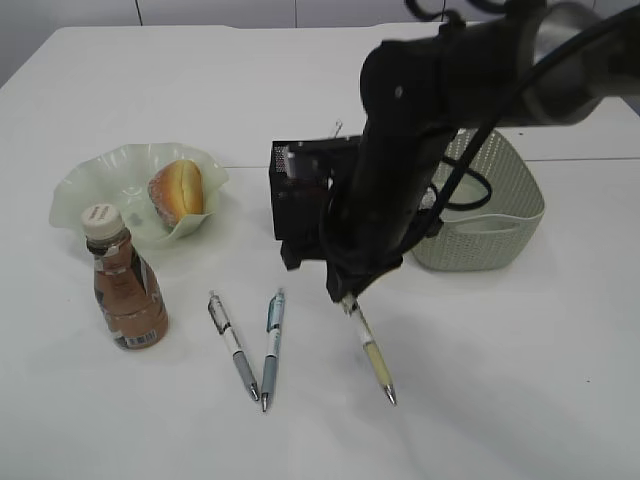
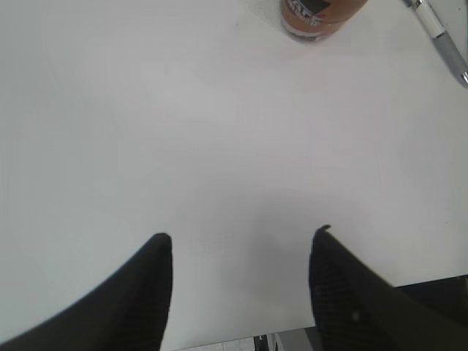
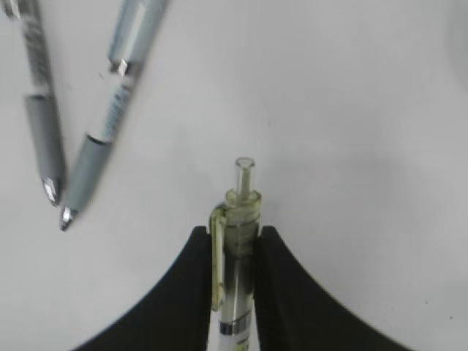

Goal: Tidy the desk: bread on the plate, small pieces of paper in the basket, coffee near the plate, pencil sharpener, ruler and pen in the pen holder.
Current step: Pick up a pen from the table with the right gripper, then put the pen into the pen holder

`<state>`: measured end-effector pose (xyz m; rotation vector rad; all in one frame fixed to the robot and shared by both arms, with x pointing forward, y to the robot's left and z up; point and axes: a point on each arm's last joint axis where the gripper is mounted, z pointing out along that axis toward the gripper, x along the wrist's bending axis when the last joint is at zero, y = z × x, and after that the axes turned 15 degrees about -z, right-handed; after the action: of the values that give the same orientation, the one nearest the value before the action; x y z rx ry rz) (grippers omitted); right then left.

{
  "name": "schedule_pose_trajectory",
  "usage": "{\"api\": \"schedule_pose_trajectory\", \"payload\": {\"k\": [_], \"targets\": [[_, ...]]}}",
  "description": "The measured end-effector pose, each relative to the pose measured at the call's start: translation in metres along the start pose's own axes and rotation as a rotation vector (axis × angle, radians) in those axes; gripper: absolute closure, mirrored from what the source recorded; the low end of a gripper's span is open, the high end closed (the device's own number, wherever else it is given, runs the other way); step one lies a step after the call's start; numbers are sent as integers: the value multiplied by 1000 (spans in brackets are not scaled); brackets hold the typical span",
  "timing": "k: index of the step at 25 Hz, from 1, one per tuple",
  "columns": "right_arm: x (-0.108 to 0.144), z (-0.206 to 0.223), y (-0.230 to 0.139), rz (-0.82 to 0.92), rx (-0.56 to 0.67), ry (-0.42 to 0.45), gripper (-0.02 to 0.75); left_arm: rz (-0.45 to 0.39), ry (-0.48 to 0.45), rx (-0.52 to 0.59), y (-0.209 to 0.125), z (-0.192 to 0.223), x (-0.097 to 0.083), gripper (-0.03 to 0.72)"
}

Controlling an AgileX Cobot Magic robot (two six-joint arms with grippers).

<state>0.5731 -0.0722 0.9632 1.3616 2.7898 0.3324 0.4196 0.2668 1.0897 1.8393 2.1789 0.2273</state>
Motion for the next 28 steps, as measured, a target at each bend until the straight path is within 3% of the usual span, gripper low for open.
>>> {"api": "schedule_pose_trajectory", "payload": {"k": [11,17,23,28], "targets": [[-58,-84,41,28,-393,162,631,0,0,1,0,0,0,255],[-83,-98,51,-10,-599,132,632,0,0,1,0,0,0,255],[-86,-111,65,-131,-816,68,632,0,1,2,0,1,0,254],[-97,-100,74,-119,-923,105,632,0,1,2,0,1,0,255]]}}
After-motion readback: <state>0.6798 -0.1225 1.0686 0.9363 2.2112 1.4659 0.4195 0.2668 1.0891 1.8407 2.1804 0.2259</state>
